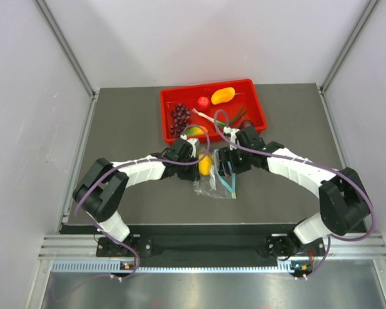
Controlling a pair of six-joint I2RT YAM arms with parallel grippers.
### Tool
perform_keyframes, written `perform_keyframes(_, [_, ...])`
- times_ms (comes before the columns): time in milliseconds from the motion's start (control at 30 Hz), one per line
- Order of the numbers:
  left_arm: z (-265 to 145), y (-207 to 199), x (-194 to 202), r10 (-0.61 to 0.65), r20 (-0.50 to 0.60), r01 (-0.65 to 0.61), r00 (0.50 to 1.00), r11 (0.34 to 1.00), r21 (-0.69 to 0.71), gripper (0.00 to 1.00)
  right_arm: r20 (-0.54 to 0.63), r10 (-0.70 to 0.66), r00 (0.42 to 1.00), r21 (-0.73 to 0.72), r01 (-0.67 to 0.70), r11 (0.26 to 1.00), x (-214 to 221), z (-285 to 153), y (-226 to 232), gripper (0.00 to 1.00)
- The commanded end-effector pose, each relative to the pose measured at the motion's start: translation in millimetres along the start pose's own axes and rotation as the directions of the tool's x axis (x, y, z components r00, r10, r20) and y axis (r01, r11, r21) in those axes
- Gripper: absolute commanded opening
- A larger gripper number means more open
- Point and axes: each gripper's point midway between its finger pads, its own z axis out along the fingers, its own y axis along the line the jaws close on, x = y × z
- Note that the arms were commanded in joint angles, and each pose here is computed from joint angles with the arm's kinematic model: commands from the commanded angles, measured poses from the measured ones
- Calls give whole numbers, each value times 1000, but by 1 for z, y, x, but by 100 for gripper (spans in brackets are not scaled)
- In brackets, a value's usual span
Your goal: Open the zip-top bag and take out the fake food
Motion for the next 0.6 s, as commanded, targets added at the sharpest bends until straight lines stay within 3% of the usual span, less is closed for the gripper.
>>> perform_keyframes(0, [0,-18,-18,36,44,-39,998,996,78,23,88,-28,996,-61,33,998,-33,4,22,68])
perform_keyframes(233, [1,-33,-9,75,6,-75,997,981,179,1,120,-67,991,-159,86,984,-43,14,42,68])
perform_keyframes(567, [-8,-50,5,120,-2,-114,993,945,306,0,55,-36,998,-61,39,997,-17,44,8,66])
